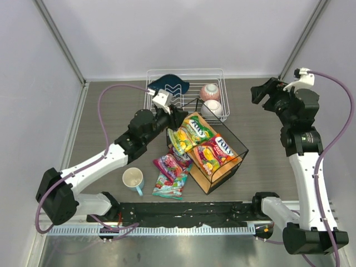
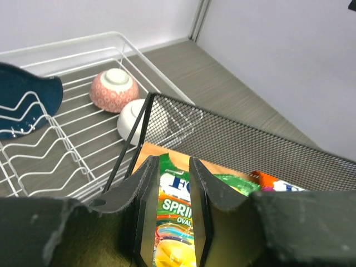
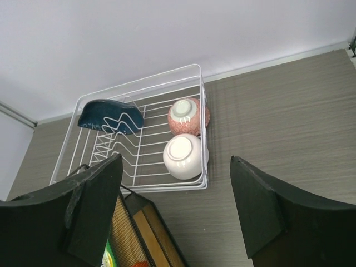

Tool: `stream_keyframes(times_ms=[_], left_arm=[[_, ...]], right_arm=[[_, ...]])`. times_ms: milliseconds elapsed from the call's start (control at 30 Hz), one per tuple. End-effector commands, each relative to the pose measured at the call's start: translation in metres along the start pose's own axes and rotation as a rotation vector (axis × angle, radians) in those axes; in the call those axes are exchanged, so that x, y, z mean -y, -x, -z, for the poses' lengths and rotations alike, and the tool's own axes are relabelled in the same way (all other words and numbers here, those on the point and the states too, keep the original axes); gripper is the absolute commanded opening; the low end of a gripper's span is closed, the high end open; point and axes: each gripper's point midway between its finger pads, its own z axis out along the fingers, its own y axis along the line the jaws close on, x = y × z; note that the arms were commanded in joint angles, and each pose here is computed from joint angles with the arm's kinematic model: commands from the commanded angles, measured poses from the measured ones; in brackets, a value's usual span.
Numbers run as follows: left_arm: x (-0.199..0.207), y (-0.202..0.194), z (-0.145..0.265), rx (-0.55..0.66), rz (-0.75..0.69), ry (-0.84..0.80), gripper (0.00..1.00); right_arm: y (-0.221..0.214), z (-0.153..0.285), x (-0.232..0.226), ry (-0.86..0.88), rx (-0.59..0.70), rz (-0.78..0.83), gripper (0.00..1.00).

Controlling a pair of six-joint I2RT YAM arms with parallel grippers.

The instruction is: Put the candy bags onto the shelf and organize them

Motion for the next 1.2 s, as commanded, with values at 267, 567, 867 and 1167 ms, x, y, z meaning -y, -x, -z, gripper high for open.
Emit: stream_keyframes(times_ms=[267, 567, 867, 1167], left_arm=[[0.018, -0.008, 0.018, -0.052, 0.049, -0.091, 0.33], [0.031, -0.049, 0.028, -0.220, 0.022, -0.125, 0.29], [0.017, -0.097, 0.018, -0.323, 0.012, -0.040, 0.28], [0.004, -0.124, 0.003, -0.369, 0.003, 0.021, 0.24]], right_arm=[[0.019, 0.023, -0.042, 0.116, -0.182, 0.038, 0.50], [0.017, 0.033, -0.038, 0.087, -0.208, 0.049, 0.44], [0.011, 0.033, -0.037, 0.097, -0.215, 0.059, 0.44], [0.008, 0.035, -0.036, 0.101, -0.217, 0.074, 0.44]])
